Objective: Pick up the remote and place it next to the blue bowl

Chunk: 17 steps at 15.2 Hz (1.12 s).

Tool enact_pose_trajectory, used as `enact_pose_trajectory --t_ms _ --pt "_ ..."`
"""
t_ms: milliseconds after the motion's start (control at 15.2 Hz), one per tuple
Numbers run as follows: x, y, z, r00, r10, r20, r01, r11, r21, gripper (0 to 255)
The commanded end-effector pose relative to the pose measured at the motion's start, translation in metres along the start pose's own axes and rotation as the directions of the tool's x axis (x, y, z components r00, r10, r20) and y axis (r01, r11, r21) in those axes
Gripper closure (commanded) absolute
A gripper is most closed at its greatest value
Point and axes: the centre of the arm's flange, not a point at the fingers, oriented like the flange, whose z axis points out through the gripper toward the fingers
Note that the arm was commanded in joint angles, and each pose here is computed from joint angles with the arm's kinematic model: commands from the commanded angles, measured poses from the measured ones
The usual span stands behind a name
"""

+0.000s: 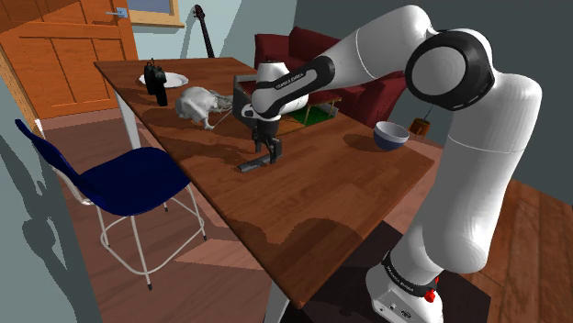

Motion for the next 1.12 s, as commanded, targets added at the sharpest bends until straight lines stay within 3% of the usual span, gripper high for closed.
enact_pose_trajectory --t_ms 0,330,396,1056 --pt "0.0008 0.0003 0.0027 1.000 0.000 0.000 0.000 1.000 -0.001 0" --pt "0.0008 0.0003 0.0027 1.000 0.000 0.000 0.000 1.000 -0.001 0" --pt "0.0008 0.0003 0.0027 1.000 0.000 0.000 0.000 1.000 -0.001 255" --pt "0.0008 -0.0002 -0.0025 1.000 0.000 0.000 0.000 1.000 -0.001 255"
